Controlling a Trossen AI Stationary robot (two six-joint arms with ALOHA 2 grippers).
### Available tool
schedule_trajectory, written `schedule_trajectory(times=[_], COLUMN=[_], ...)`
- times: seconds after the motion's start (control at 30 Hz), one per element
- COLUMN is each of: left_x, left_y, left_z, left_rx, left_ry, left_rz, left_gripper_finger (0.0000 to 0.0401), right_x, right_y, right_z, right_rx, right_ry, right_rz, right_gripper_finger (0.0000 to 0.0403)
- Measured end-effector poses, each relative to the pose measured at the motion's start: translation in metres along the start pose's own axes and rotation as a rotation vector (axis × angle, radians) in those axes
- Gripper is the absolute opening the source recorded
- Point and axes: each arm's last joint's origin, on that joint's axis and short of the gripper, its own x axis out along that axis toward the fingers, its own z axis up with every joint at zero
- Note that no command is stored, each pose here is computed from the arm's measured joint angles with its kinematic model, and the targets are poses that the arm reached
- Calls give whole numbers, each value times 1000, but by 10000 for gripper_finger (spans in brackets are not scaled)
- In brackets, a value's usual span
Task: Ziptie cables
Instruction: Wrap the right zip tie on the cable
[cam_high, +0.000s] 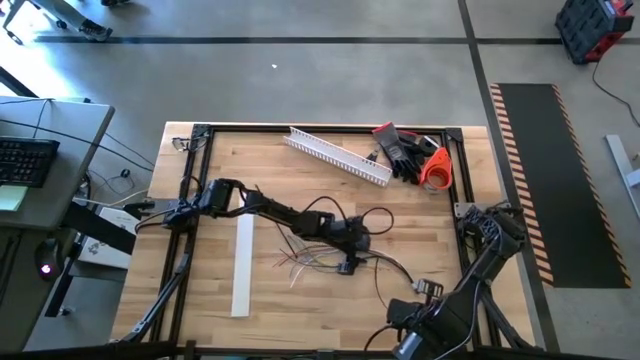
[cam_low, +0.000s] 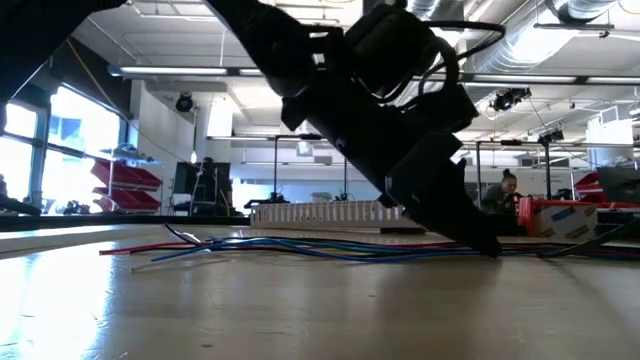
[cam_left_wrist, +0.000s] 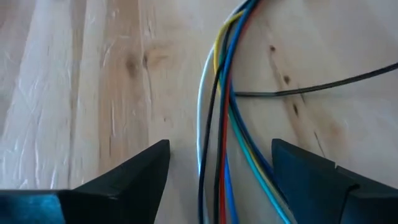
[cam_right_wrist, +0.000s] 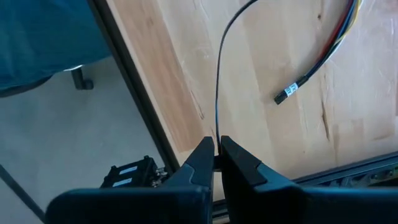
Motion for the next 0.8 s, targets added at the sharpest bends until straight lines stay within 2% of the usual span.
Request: schedule_trajectory(times=[0.13, 0.23, 0.53, 0.8], left_x=[1, 1, 0, -24], left_y=[0, 1, 13, 9], left_z=[0, -1, -7, 8], left_rx=[13, 18, -18, -28], left_ry=[31, 47, 95, 99], left_rz=[23, 31, 32, 58], left_gripper_finger=[251, 215, 17, 1], right_x=[1, 1, 1, 0], right_y=[0, 0, -1, -6], right_z=[0, 1, 5, 15], right_rx=[-17, -29, -62, -119], right_ry=[-31, -39, -44, -44], right_rz=[-15, -20, -23, -25], right_gripper_finger=[0, 0, 0, 0])
